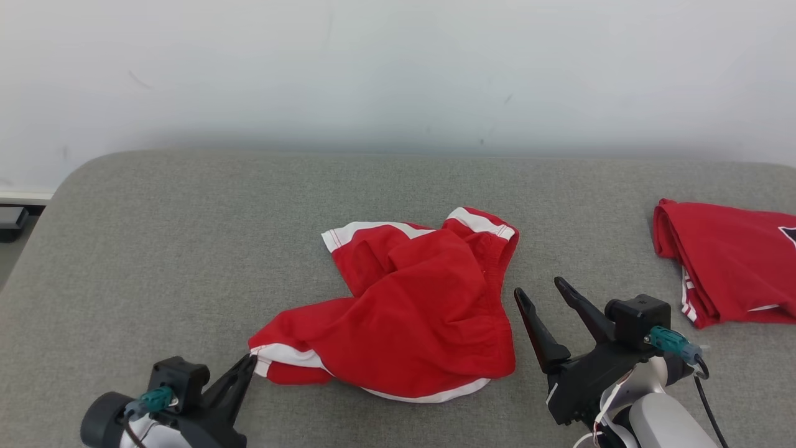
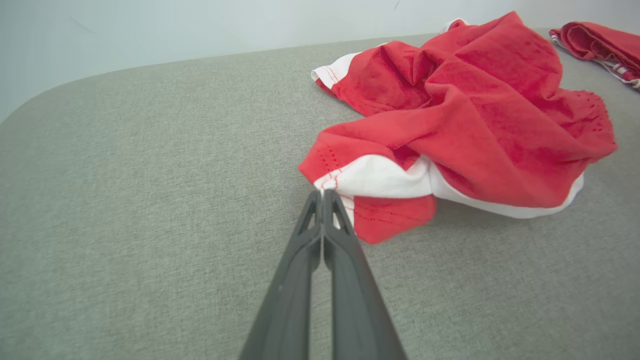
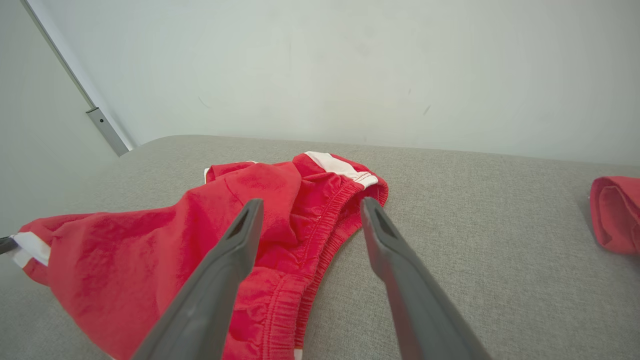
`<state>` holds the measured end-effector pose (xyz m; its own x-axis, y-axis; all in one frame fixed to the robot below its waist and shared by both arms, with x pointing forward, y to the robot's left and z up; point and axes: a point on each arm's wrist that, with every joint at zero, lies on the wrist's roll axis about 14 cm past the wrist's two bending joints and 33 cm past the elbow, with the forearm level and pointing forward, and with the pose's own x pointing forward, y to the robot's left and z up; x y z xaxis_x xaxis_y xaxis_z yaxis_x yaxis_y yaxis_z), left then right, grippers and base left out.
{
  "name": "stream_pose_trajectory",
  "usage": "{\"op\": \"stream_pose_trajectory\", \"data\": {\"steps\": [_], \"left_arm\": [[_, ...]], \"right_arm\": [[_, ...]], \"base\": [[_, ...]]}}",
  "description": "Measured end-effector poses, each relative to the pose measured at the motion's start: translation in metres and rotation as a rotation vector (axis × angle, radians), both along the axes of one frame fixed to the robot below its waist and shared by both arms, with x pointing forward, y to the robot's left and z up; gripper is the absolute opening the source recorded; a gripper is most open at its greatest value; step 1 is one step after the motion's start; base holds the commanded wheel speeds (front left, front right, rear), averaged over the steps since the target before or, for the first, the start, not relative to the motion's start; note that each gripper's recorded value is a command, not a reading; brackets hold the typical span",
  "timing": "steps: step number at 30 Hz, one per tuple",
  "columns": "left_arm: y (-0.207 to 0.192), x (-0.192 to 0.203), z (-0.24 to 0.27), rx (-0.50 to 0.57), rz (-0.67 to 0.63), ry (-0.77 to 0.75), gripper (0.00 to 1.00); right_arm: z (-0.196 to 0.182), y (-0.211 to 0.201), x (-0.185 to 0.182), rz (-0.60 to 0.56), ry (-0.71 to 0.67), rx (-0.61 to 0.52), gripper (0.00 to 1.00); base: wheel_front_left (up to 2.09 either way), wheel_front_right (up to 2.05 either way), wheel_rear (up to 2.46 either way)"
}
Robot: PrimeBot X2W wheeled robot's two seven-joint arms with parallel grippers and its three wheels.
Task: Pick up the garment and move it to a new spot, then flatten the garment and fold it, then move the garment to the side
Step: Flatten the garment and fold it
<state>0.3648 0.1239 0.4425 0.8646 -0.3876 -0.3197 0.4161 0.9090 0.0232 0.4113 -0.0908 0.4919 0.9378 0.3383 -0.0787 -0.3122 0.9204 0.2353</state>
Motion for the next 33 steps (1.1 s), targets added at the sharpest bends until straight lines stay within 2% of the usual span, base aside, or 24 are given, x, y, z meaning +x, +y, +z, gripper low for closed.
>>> {"op": "stream_pose_trajectory", "data": {"steps": [10, 17, 21, 22, 24, 33], "left_arm": [[0.022, -0.009, -0.003, 0.079, 0.025, 0.007, 0.00], [0.005, -0.024, -0.016, -0.006, 0.013, 0.064, 0.00], [0.008, -0.029, -0.028, -0.011, 0.018, 0.091, 0.00], [0.008, -0.029, -0.030, -0.015, 0.021, 0.093, 0.20], [0.008, -0.028, -0.030, -0.025, 0.035, 0.082, 1.00], [0.012, -0.020, -0.010, -0.138, 0.121, -0.004, 1.00]], "right_arm": [[-0.003, -0.012, 0.000, -0.026, 0.008, -0.006, 1.00], [-0.001, -0.014, 0.000, -0.032, 0.004, -0.008, 1.00], [0.000, -0.014, 0.000, -0.033, 0.001, -0.008, 1.00], [0.001, -0.014, 0.000, -0.032, 0.000, -0.009, 1.00], [0.002, -0.014, -0.001, -0.031, -0.003, -0.009, 1.00], [0.006, -0.019, -0.006, -0.036, -0.017, -0.017, 1.00]], "base": [[0.00, 0.00, 0.00], [0.00, 0.00, 0.00], [0.00, 0.00, 0.00], [0.00, 0.00, 0.00], [0.00, 0.00, 0.00], [0.00, 0.00, 0.00]]}}
